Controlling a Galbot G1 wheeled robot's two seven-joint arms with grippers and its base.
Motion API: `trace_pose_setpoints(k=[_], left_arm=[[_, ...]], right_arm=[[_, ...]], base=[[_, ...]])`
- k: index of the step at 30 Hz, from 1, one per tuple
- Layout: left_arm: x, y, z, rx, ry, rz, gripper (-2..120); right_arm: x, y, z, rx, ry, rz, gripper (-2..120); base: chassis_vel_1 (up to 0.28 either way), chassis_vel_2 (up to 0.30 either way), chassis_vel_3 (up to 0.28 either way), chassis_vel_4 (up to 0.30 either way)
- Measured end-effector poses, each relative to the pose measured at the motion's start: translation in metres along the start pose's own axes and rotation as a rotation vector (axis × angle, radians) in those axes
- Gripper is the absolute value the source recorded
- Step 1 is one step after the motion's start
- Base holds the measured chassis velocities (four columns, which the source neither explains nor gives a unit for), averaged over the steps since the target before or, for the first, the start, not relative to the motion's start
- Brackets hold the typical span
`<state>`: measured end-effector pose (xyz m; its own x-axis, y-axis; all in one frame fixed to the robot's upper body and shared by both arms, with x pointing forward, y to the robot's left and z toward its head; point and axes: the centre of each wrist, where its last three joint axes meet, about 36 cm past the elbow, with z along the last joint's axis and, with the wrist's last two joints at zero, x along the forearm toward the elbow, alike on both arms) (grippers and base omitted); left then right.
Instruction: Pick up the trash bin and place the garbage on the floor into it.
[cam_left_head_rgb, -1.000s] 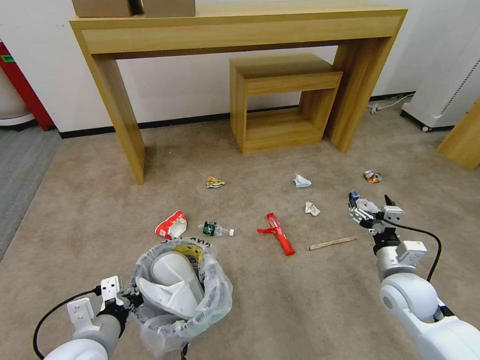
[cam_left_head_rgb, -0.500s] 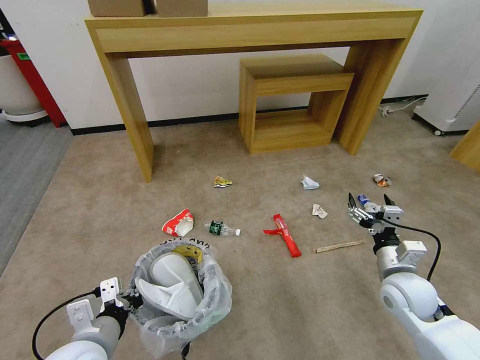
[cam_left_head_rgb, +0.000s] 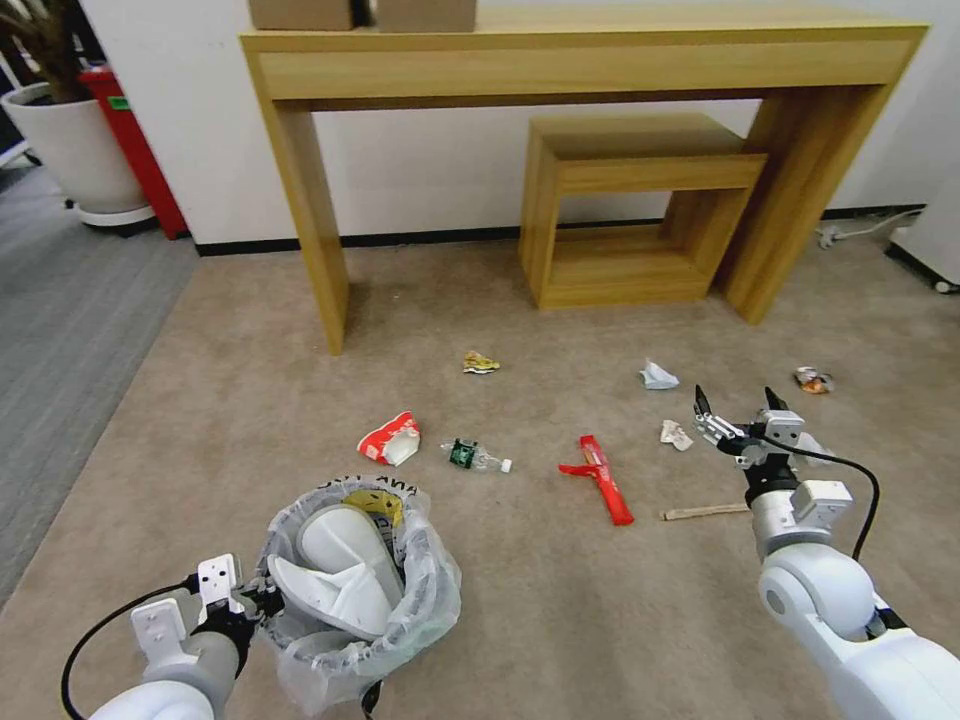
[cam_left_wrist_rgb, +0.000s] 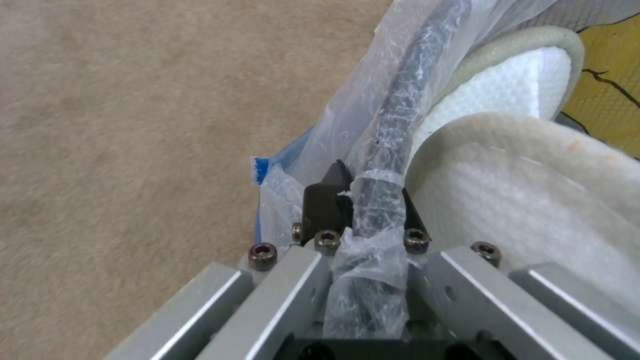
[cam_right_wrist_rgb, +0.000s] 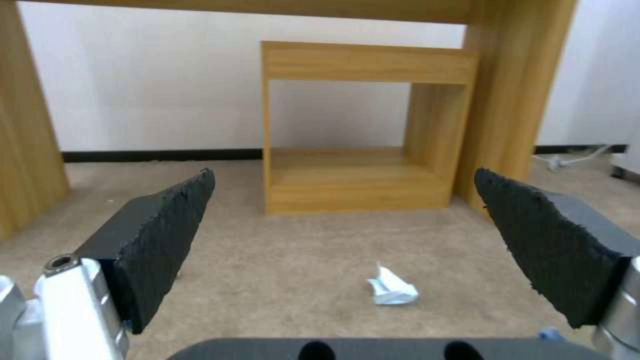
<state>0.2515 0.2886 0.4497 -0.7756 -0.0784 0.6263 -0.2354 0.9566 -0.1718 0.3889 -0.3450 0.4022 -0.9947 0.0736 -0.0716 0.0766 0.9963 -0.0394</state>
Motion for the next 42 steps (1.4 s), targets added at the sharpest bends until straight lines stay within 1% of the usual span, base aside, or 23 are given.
trace_pose_setpoints(k=[23, 33, 42], left_arm=[[-0.006, 0.003, 0.000, -0.013, 0.000, -0.009, 1], [-0.011, 0.004, -0.001, -0.020, -0.018, -0.019, 1], [-0.013, 0.005, -0.001, -0.022, -0.018, -0.029, 1]], right_arm=[[0.001, 0.004, 0.003, -0.003, 0.000, -0.004, 100], [0.000, 0.004, 0.005, -0.008, -0.005, 0.001, 100], [0.002, 0.004, 0.007, -0.006, 0.004, -0.002, 100]], base=[[0.059, 0.053, 0.054, 0.052], [0.000, 0.000, 0.000, 0.000], [0.000, 0.000, 0.000, 0.000]])
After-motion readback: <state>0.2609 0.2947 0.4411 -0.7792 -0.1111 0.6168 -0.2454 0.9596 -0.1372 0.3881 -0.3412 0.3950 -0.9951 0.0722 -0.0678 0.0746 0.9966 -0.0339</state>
